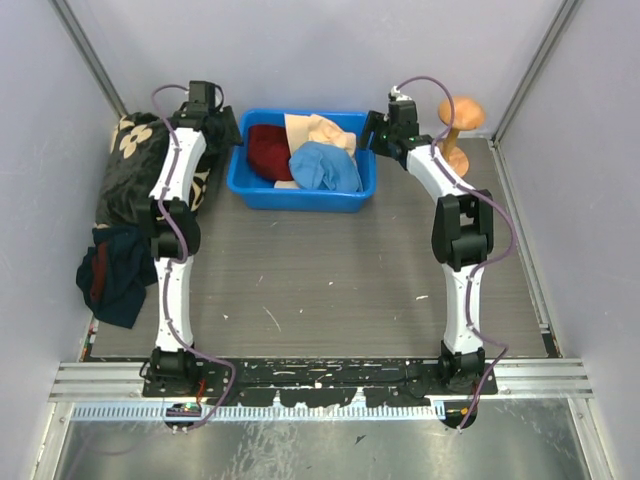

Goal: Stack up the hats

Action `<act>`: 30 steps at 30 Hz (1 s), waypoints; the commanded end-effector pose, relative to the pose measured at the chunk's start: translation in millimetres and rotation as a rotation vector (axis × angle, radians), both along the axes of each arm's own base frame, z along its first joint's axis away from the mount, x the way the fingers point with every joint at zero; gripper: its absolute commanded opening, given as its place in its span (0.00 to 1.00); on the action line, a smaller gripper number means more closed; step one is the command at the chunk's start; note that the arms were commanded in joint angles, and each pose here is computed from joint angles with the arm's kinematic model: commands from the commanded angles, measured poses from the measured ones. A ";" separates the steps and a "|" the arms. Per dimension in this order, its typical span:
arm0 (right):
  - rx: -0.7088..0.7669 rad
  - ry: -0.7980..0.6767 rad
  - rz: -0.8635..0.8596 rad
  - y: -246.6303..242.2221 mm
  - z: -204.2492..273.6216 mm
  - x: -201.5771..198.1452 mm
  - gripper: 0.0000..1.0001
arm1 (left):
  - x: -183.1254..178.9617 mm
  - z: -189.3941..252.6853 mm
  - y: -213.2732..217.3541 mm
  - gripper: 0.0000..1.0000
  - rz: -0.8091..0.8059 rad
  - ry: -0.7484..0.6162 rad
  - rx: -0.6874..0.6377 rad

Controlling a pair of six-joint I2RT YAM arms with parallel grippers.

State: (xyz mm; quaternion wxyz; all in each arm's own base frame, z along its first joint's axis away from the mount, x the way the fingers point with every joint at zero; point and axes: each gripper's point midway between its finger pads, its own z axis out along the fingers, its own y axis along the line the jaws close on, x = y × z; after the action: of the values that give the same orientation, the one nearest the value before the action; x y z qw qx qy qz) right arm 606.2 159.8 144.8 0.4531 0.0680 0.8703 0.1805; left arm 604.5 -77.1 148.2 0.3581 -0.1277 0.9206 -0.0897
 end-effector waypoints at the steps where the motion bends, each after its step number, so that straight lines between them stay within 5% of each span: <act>1: 0.037 -0.261 0.040 3.4 119.4 4.0 0.75 | -0.9 81.3 -0.7 0.66 -0.039 -0.196 -0.081; 5: 0.031 -0.290 0.010 -9.7 153.5 -29.9 0.76 | -45.5 124.5 -9.0 0.81 -0.075 -0.213 -0.139; 9: 0.020 -0.156 0.001 -19.0 148.3 -78.7 0.76 | -103.1 131.1 -22.7 0.79 -0.122 -0.160 -0.199; 12: 0.046 -0.028 0.032 -11.9 126.0 -122.3 0.68 | -148.0 100.9 -23.6 0.51 -0.096 -0.031 -0.227; 15: 0.039 0.049 0.070 0.4 103.6 -162.4 0.38 | -191.4 67.1 -28.2 0.24 -0.103 0.124 -0.255; 19: 0.040 0.122 0.129 19.9 85.0 -198.9 0.17 | -242.4 31.8 -39.1 0.17 -0.115 0.239 -0.252; 24: 0.024 0.204 0.193 53.5 51.4 -228.8 0.17 | -262.3 7.1 -54.9 0.18 -0.136 0.302 -0.239; 30: 0.012 0.237 0.204 69.4 15.5 -224.8 0.17 | -229.3 -10.4 -58.5 0.19 -0.135 0.271 -0.210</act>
State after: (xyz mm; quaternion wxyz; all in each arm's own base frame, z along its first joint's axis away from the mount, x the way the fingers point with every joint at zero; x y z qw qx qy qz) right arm 362.6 222.1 163.3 0.3041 -0.0089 0.9281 0.2146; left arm 340.3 -133.8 135.7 0.1661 -0.1150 0.9612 -0.1877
